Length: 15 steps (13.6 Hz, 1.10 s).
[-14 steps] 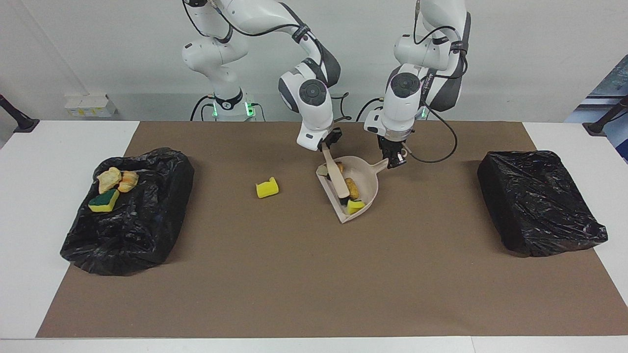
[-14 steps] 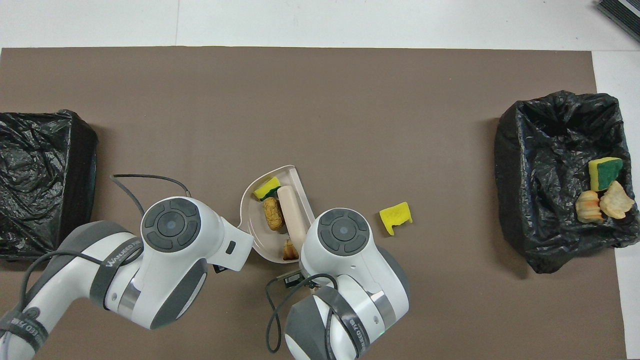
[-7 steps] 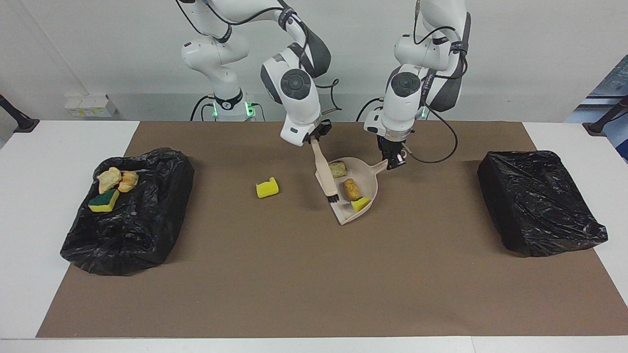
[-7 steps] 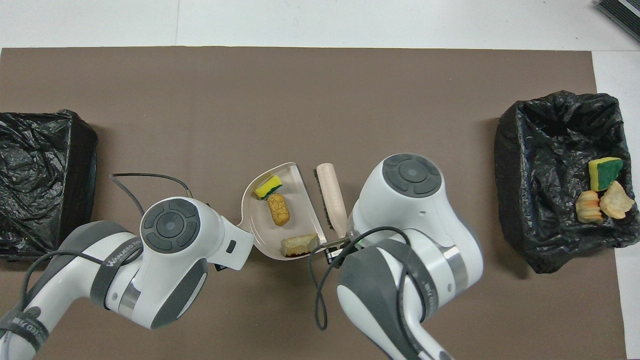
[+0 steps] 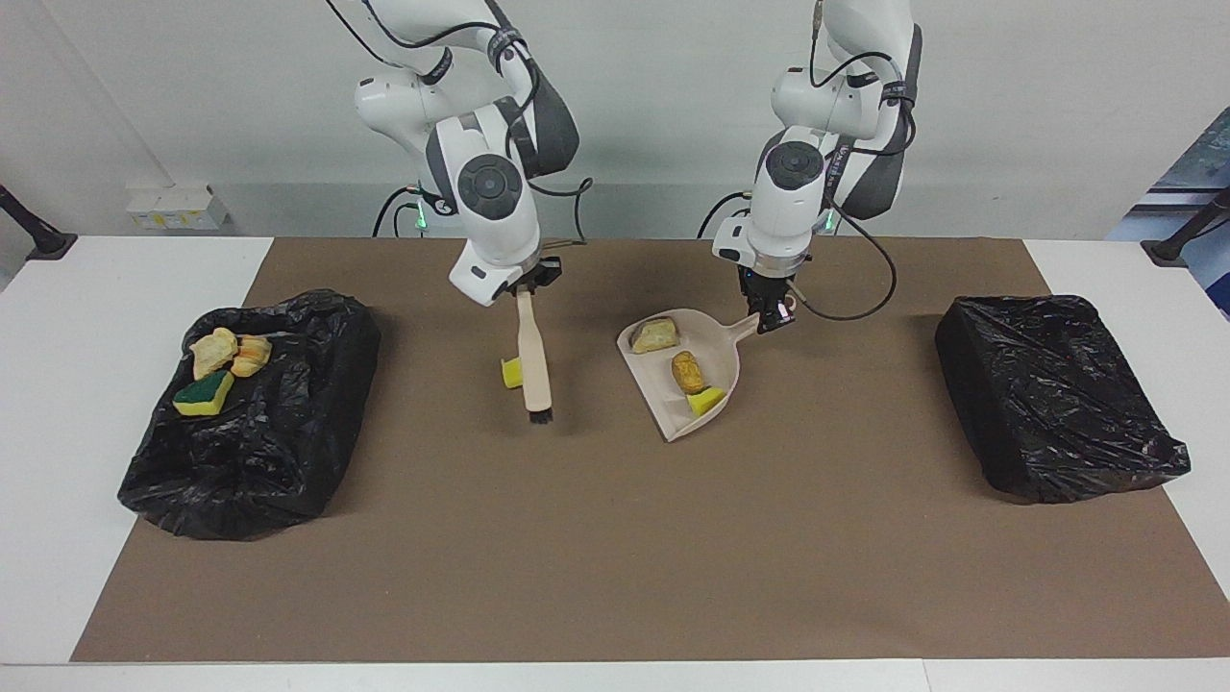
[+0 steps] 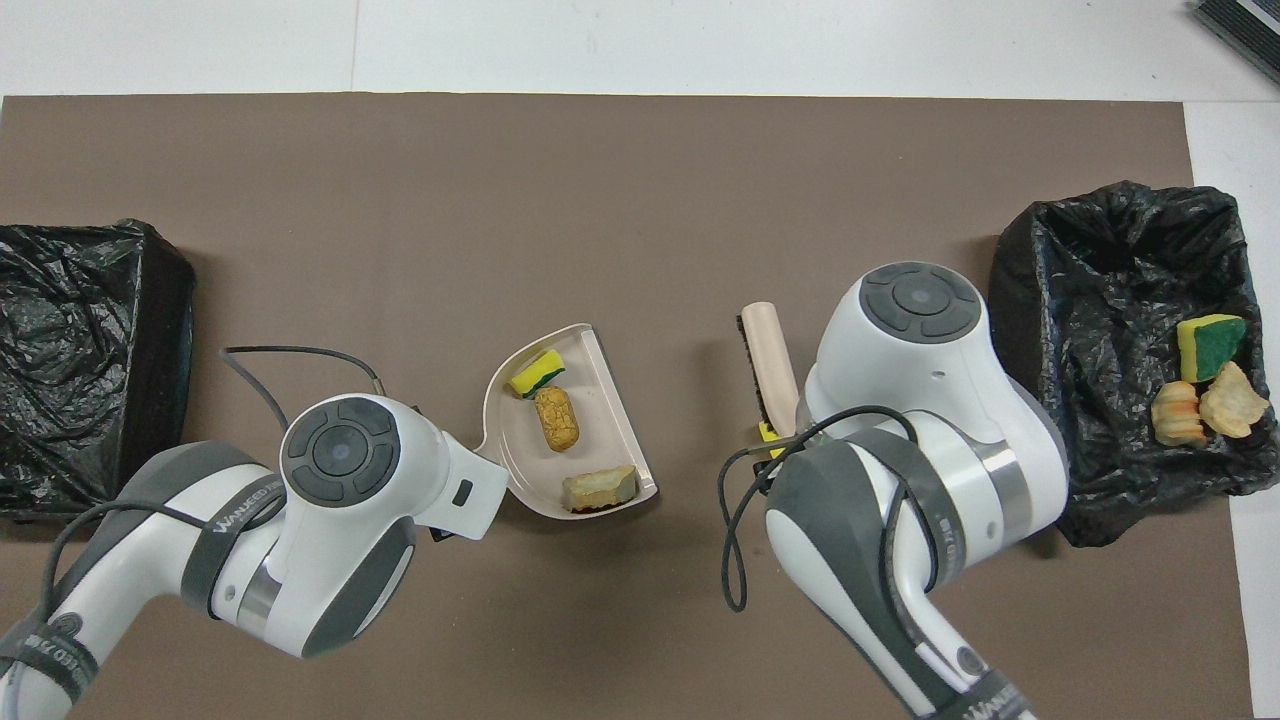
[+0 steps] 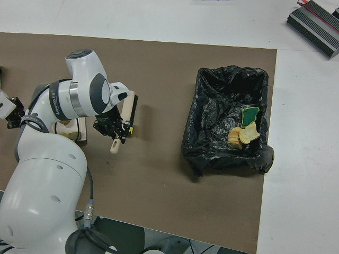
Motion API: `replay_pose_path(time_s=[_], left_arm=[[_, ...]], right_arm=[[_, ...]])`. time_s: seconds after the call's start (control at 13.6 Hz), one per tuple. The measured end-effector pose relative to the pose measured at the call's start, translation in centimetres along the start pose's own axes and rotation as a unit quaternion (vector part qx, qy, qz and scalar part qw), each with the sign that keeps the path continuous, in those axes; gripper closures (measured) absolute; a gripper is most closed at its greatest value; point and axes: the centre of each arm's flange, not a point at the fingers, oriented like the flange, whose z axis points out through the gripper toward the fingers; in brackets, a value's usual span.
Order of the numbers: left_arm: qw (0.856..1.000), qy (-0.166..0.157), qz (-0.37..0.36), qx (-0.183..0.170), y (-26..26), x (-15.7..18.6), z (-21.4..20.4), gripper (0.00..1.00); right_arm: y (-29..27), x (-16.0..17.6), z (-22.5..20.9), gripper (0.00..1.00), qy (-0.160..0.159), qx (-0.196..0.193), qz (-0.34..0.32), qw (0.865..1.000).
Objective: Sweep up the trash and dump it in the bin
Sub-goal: 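Sweep the last yellow sponge piece into the dustpan with the right gripper, then carry the loaded dustpan with the left gripper to the nearby bin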
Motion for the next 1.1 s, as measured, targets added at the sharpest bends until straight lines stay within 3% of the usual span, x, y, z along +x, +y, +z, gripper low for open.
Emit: replay_pose_path(time_s=[0.29, 0.59, 0.81, 1.1], left_arm=[[1.000, 0.000, 0.000, 0.000, 0.0, 0.0, 0.0, 0.69], [1.000, -0.001, 0.000, 0.000, 0.0, 0.0, 0.1, 0.69], [1.000, -0.001, 0.000, -0.001, 0.1, 0.0, 0.1, 0.69], [1.000, -0.002, 0.000, -0.002, 0.1, -0.1, 0.2, 0.69]], right_arm=[[2.9, -2.8, 4.3, 0.74, 0.010, -0.006, 0.022, 1.000], [-3.1, -5.0, 7.0, 0.74, 0.049, -0.017, -0.001, 0.999], [-7.9, -5.4, 6.6, 0.74, 0.062, 0.011, -0.025, 0.998], [-15.6, -4.6, 5.2, 0.74, 0.050, 0.067, -0.061, 0.995]])
